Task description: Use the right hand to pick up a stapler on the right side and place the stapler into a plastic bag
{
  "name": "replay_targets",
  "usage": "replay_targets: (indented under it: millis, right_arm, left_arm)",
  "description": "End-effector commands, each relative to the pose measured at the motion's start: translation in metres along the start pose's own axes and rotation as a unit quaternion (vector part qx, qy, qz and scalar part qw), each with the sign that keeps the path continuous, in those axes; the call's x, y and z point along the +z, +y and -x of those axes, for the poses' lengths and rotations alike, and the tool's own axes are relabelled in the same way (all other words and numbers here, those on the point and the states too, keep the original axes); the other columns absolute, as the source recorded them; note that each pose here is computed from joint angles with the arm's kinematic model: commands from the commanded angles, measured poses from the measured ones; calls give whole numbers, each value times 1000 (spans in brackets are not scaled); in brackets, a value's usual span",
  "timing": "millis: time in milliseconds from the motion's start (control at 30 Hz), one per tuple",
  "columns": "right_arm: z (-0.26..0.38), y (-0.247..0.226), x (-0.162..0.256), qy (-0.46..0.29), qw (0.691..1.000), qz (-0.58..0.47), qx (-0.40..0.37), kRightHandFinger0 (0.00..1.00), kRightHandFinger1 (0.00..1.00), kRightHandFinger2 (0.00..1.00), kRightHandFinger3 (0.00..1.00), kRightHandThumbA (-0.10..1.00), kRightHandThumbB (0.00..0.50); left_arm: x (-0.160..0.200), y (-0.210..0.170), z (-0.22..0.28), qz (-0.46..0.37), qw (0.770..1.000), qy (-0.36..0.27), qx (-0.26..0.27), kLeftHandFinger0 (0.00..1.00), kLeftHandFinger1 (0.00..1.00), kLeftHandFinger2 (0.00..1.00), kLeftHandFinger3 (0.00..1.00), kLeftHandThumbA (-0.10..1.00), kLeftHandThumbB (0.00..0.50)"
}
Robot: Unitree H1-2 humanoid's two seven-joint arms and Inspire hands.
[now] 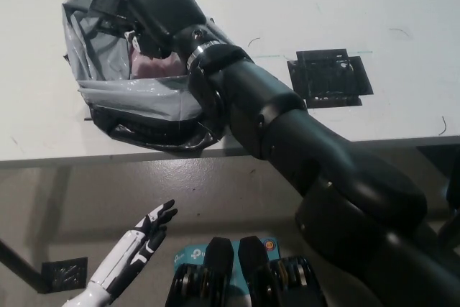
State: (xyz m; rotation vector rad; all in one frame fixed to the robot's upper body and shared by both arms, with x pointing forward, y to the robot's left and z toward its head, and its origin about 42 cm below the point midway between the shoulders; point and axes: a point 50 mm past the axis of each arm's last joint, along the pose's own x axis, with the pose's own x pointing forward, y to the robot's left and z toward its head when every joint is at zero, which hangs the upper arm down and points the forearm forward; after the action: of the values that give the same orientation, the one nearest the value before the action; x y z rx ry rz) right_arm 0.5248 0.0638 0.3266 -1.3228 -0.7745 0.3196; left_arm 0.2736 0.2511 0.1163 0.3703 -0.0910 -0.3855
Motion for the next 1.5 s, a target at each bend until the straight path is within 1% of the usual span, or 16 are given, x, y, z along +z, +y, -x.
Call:
replay_targets:
  millis: [0,33,67,100,133,200,467,667,733,800,933,1033,1167,1233,1300,1467]
  right_arm:
    - [-8,-14,0,-18,997,73,4,918,880,1000,1000,747,291]
    - [-7,-9,-1,-8,996,82,32,1000,1000,1000,1000,765,343]
    - [-6,-5,-1,-1,995,84,50,1000,1000,1000,1000,750,377]
    - [-5,-4,-2,0,995,83,54,1000,1000,1000,1000,750,377]
    - [-4,-1,-3,6,995,80,62,1000,1000,1000,1000,757,426]
    - [-3,1,-5,14,994,83,75,1000,1000,1000,1000,811,444]
    - [2,6,-15,41,991,63,107,1000,1000,1000,1000,800,427]
    - [1,1,-21,51,992,45,104,1000,1000,1000,1000,846,436]
    - [-2,-5,-23,54,993,34,97,1000,1000,1000,1000,898,424]
    - [-10,-24,-29,59,995,25,76,1000,1000,1000,1000,1000,458]
    - [-25,-72,-42,58,997,-40,21,1000,1000,1000,1000,1000,443]
    - [-34,-120,-54,36,992,-113,-37,1000,1000,1000,1000,1000,400]
    - [-36,-174,-66,4,981,-165,-100,1000,1000,1000,1000,1000,419]
    - [-20,-218,-76,-22,972,-183,-147,1000,1000,1000,1000,1000,405]
    - [7,-249,-83,-48,965,-190,-177,1000,1000,1000,1000,1000,390]
    - [90,-283,-92,-82,946,-213,-231,1000,1000,1000,1000,1000,362]
  left_arm:
    - [10,5,-2,-12,1000,-16,-10,1000,1000,1000,1000,1000,212]
    - [11,4,-1,-12,1000,-16,-11,1000,1000,1000,1000,1000,217]
    - [11,4,-1,-12,1000,-16,-12,1000,1000,1000,1000,1000,232]
    - [11,4,-1,-12,1000,-15,-12,1000,1000,1000,1000,1000,232]
    - [12,4,-1,-14,1000,-15,-13,1000,1000,1000,1000,1000,240]
    - [13,4,-2,-15,1000,-16,-14,1000,1000,1000,1000,1000,243]
    - [16,5,-6,-23,999,-22,-16,1000,1000,1000,1000,1000,262]
    - [17,7,-8,-25,999,-21,-17,1000,1000,1000,1000,1000,270]
    - [16,6,-8,-24,999,-20,-17,1000,1000,1000,1000,1000,270]
    - [15,5,-9,-27,999,-21,-17,1000,1000,1000,1000,1000,263]
    - [14,5,-7,-26,999,-17,-19,1000,1000,1000,1000,1000,258]
    - [13,6,-7,-26,999,-17,-16,1000,1000,1000,1000,1000,255]
    - [13,8,-7,-28,999,-19,-13,1000,1000,1000,1000,1000,239]
    - [11,7,-8,-26,999,-22,-9,1000,1000,1000,1000,1000,201]
    - [9,6,-9,-23,999,-25,-5,1000,1000,1000,1000,1000,203]
    - [4,11,-11,-21,999,-22,11,1000,1000,1000,1000,1000,193]
